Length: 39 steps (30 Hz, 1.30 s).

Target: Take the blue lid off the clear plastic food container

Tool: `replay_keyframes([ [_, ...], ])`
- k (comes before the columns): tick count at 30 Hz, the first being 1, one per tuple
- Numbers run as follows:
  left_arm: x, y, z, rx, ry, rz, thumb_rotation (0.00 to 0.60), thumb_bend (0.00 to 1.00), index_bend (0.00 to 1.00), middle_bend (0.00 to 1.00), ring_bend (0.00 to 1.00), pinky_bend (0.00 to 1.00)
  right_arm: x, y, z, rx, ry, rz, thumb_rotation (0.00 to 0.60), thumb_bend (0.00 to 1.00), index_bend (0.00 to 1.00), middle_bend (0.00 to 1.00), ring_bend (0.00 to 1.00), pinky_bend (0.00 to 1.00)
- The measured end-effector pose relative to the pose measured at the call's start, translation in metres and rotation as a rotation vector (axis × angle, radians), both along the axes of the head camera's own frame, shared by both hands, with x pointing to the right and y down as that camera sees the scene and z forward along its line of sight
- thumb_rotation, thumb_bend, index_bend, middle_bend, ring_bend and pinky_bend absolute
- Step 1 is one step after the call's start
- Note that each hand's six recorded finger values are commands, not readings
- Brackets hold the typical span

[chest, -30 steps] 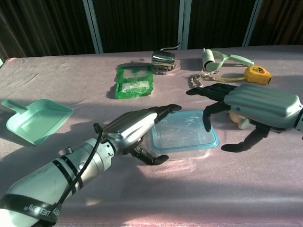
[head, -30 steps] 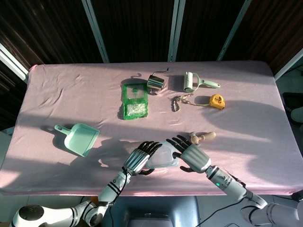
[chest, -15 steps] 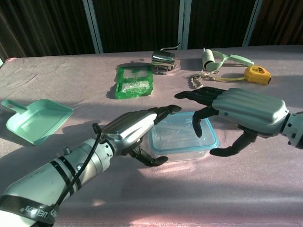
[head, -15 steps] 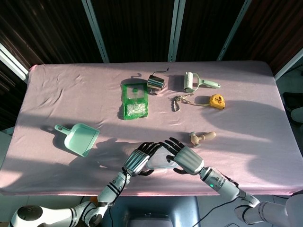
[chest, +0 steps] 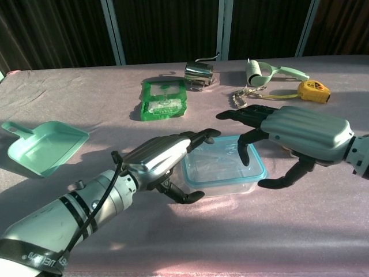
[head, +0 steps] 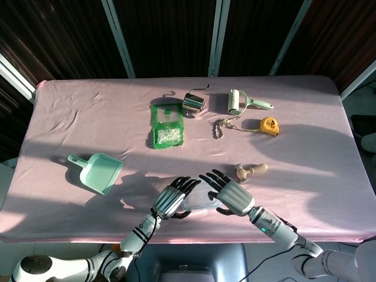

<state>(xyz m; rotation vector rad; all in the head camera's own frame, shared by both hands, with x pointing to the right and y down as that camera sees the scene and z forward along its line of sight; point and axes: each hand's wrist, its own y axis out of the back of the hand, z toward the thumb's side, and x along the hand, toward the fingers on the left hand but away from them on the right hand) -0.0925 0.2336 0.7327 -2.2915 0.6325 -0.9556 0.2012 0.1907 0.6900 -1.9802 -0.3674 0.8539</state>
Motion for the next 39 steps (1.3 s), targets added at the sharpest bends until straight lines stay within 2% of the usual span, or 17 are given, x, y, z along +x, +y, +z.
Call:
replay_keyframes([
  [39, -0.0015, 0.0037, 0.0064, 0.004, -0.012, 0.022, 0.6, 0.29, 0.0, 0.45, 0.39, 0.3, 0.0042, -0.0071, -0.0045, 0.01, 0.006, 0.019, 0.6, 0.37, 0.63, 0.02, 0.0, 0.0],
])
